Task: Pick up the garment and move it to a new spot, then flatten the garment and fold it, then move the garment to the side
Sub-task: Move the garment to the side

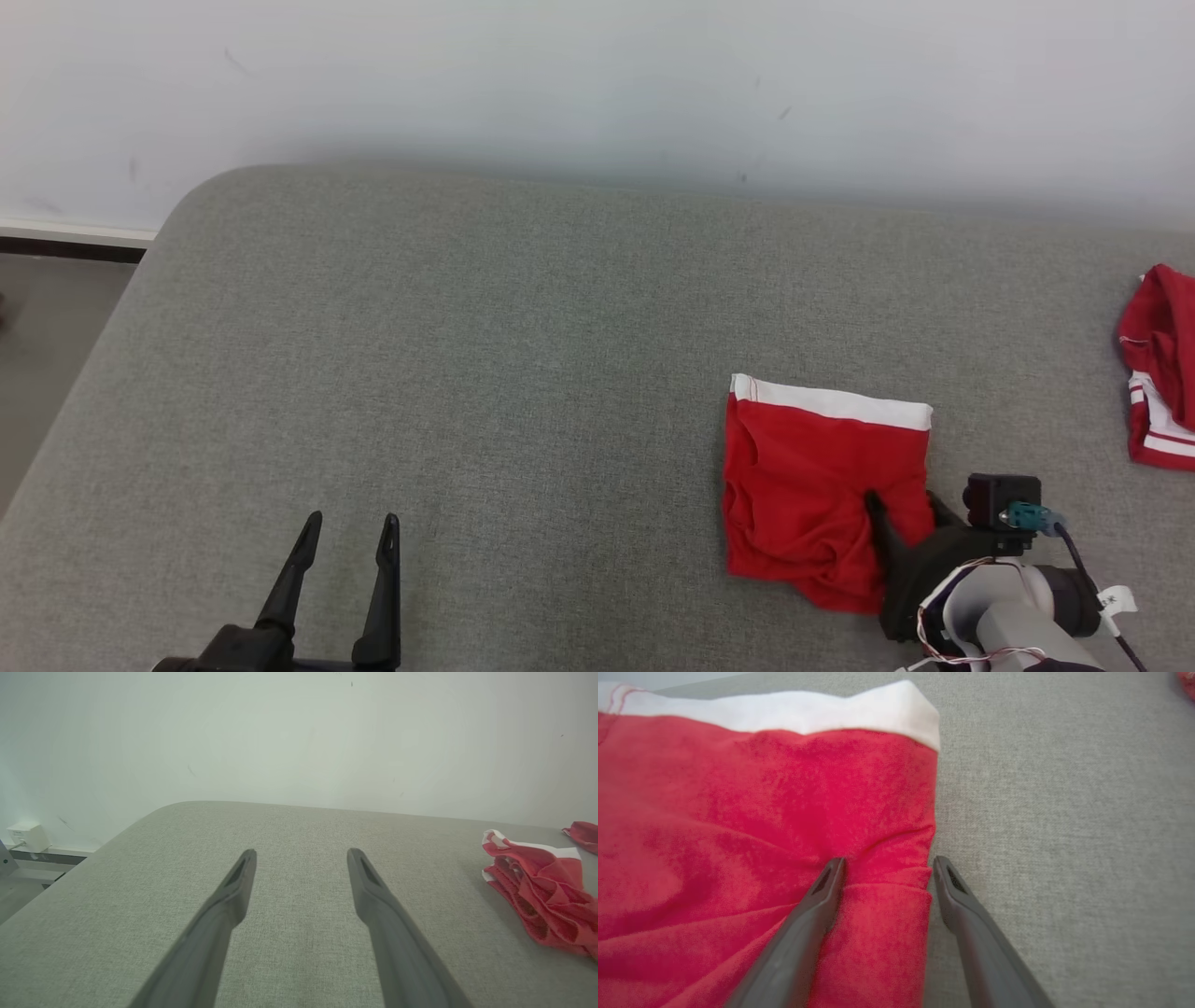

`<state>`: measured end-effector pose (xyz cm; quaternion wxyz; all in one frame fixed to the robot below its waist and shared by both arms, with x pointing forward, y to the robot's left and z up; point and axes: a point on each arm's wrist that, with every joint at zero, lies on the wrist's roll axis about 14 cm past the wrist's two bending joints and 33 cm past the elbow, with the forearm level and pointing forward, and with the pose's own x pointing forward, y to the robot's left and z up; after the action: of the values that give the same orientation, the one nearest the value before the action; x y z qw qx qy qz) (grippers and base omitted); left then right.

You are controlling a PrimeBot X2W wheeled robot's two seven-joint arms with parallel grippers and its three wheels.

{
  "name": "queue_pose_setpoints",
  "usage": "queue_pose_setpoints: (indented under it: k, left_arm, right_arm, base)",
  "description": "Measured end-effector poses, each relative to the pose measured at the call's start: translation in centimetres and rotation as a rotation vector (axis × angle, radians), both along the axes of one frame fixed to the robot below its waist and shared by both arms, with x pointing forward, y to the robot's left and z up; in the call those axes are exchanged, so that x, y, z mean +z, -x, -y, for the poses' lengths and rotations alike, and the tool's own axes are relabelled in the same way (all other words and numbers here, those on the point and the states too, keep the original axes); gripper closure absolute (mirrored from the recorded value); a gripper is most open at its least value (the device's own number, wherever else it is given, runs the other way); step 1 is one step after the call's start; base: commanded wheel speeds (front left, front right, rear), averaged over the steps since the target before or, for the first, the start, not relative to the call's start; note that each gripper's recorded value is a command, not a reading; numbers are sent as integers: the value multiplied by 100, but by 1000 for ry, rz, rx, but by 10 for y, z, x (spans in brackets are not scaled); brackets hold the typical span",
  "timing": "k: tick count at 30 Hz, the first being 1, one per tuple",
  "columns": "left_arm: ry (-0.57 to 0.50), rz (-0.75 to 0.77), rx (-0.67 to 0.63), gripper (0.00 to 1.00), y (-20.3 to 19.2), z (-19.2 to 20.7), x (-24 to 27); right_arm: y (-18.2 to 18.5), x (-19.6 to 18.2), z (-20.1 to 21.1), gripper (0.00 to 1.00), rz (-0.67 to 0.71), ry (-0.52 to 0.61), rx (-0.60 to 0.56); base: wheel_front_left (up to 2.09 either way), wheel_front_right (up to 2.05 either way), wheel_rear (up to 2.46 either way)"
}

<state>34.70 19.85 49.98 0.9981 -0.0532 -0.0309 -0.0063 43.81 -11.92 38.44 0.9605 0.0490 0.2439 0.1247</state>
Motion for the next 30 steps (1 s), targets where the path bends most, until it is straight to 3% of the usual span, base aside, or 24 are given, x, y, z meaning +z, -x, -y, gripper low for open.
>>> queue_pose_setpoints:
  k: [1, 2, 8, 14, 22, 30]
  left_arm:
    - [0, 0, 2, 0, 0, -1, 0]
    - [0, 1, 4, 0, 0, -1, 0]
    - [4, -2, 0, 0, -4, 0, -1]
    - [18, 5, -35, 0, -21, 12, 0]
    - [23, -7, -96, 0, -49, 31, -6]
    - [4, -7, -176, 0, -92, 52, -17]
  right_arm:
    - [1, -1, -4, 89, -4, -6, 5]
    - [2, -1, -6, 100, -8, -8, 8]
    - [-4, 6, 0, 100, 26, 4, 13]
    - [-37, 27, 20, 100, 96, 74, 34]
    - [-81, 56, 63, 100, 162, 205, 55]
    - [-127, 93, 132, 100, 228, 351, 16]
  base:
    - [0, 0, 0]
    - [0, 0, 0]
    - [0, 0, 0]
    - [0, 0, 0]
    - [0, 0, 0]
    - [0, 0, 0]
